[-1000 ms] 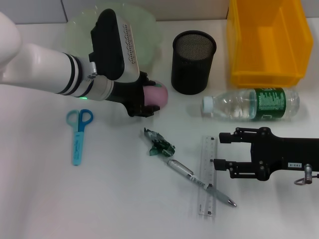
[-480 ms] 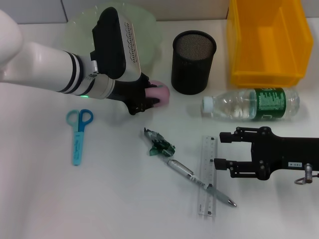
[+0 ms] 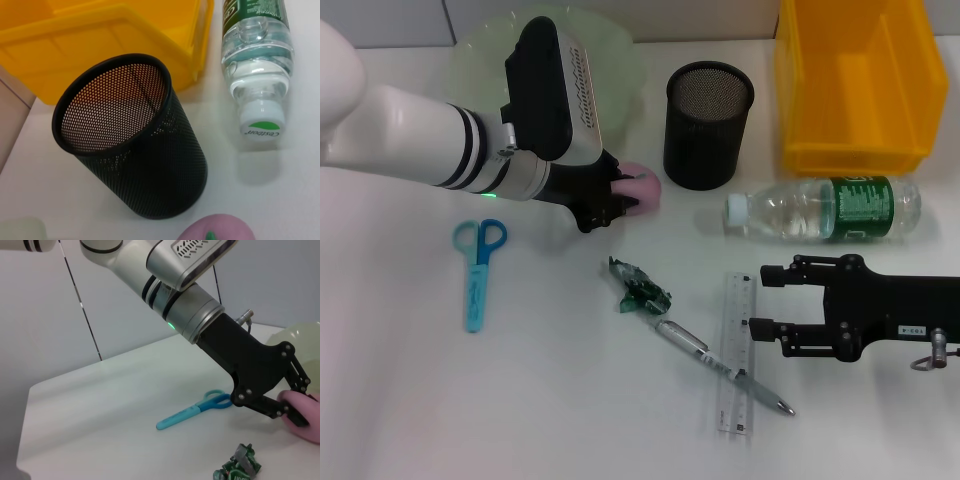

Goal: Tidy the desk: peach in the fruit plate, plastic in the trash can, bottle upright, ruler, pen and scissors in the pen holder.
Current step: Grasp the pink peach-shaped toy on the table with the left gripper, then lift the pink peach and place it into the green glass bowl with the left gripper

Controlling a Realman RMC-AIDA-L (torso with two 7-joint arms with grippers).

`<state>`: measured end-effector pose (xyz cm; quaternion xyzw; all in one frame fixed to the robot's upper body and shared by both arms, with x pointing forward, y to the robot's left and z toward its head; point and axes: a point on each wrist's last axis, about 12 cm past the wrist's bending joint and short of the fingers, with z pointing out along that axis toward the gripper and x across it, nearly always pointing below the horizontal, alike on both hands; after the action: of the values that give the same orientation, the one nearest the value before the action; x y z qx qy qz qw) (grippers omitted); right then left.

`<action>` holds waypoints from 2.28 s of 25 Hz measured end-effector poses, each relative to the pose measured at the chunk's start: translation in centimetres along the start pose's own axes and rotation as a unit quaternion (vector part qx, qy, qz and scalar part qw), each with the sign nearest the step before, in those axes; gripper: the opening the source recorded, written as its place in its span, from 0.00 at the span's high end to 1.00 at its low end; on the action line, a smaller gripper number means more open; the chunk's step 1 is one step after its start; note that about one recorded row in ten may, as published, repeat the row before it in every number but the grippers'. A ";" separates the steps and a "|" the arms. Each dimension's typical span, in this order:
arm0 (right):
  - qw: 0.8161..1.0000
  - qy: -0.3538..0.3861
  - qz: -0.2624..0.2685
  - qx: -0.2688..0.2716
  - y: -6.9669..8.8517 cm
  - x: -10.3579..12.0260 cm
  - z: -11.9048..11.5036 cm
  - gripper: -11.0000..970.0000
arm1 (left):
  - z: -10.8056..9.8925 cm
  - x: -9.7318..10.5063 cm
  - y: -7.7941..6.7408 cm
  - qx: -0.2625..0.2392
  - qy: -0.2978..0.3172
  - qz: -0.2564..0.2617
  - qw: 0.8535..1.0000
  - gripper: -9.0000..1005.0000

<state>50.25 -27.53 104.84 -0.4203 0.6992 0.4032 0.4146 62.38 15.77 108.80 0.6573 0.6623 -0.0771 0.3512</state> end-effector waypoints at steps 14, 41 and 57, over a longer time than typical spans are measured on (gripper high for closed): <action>1.000 0.000 0.000 -0.001 0.0 -0.1 0.2 0.23 | 0.0 0.1 -0.1 0.000 0.001 -0.002 1.000 0.85; 1.000 0.003 -0.008 0.001 -0.3 -0.4 0.0 0.23 | -2.5 -0.1 0.7 0.004 -0.062 -0.054 0.997 0.93; 1.000 0.004 -0.009 -0.004 -0.3 -0.5 0.0 0.23 | -6.5 3.0 0.0 -0.017 -0.255 -0.215 0.943 0.93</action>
<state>50.71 -27.48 105.22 -0.4294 0.6959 0.4003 0.4136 60.36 21.87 111.92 0.4514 0.6776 -0.3047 0.4943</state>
